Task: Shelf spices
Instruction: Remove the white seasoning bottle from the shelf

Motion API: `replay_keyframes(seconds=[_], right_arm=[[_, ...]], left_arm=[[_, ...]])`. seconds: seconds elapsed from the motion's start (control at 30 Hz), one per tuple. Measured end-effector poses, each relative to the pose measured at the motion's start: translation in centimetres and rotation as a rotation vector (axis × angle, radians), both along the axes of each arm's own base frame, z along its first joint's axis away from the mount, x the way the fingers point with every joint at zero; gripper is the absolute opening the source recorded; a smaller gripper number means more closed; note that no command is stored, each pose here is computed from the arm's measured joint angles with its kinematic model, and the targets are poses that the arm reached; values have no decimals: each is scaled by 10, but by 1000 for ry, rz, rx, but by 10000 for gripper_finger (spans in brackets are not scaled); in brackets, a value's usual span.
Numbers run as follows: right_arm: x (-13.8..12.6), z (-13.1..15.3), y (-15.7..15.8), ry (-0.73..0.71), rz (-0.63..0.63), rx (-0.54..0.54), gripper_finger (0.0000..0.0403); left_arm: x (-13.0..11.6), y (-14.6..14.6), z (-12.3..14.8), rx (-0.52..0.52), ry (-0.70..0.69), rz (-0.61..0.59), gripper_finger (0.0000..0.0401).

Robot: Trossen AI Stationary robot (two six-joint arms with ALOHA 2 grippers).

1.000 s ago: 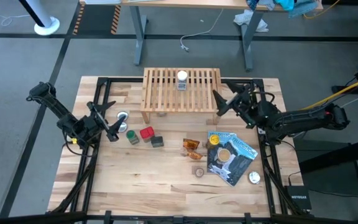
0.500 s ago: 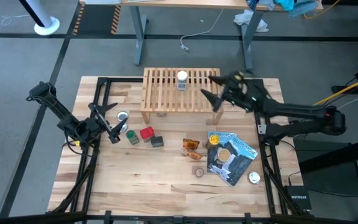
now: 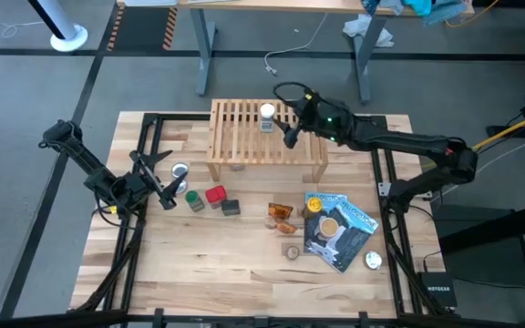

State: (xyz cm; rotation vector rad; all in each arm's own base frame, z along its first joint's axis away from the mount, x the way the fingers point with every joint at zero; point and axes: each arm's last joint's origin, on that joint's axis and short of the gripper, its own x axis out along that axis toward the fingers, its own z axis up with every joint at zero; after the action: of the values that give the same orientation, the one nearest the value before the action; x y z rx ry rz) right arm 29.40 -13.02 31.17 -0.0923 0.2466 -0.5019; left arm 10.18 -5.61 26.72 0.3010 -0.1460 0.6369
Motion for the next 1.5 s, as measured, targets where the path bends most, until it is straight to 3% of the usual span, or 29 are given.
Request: replay_keyframes(seconds=[0.3, 0.6, 0.87, 1.5], right_arm=[[6, -11, -11, 54, -46, -24, 326], [-1, -15, -30, -6, 58, 118, 326], [11, -24, -34, -47, 177, 128, 326], [39, -72, -49, -21, 210, 160, 326]], left_arm=[[0, 0, 0, 2, 6, 2, 340], [2, -2, -3, 34, 40, 3, 340], [2, -2, -3, 34, 41, 3, 340], [2, -2, -3, -4, 19, -3, 340]])
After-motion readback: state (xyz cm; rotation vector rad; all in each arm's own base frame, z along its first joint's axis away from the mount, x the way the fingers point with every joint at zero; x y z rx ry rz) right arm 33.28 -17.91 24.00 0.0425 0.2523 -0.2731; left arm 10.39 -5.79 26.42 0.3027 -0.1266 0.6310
